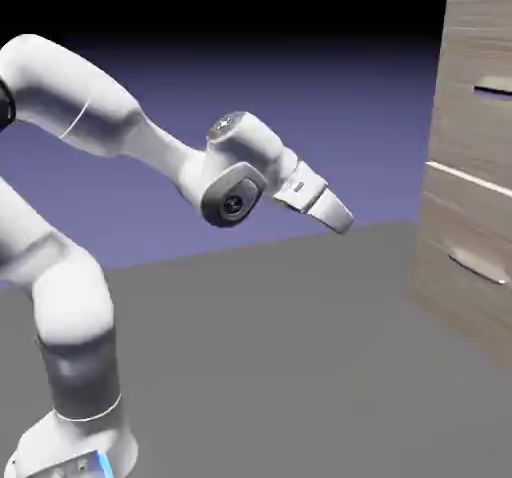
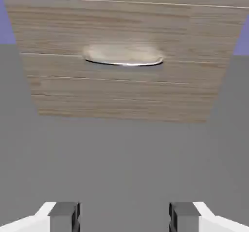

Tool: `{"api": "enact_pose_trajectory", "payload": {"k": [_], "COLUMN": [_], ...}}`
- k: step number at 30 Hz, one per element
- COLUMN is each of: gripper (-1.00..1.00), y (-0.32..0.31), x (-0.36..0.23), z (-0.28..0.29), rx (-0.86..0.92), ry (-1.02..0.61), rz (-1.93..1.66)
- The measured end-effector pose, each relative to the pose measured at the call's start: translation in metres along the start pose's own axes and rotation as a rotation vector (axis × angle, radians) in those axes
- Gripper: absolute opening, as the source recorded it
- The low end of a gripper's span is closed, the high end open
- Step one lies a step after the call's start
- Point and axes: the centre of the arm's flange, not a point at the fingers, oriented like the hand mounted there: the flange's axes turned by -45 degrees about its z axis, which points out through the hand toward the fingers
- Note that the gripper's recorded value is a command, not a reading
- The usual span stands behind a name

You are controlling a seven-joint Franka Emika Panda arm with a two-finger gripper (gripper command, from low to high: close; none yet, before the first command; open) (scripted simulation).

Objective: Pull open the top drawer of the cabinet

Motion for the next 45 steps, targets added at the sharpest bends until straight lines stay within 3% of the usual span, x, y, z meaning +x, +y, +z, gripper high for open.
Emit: {"api": "enact_pose_trajectory", "payload": {"k": [10,21,33,43,44,45], "gripper": [0.0,0.0,0.0,0.0,-1.0,-1.0], "y": [-0.005,-0.01,-0.014,-0.014,-0.014,-0.014], "x": [0.122,0.225,0.292,0.326,0.326,0.326], "z": [0.028,0.071,0.128,0.164,0.164,0.164], "rx": [0.063,0.246,0.577,0.577,0.577,0.577], "ry": [0.221,0.431,0.589,0.589,0.589,0.589], "rz": [0.462,0.963,1.483,1.484,1.484,1.484]}}
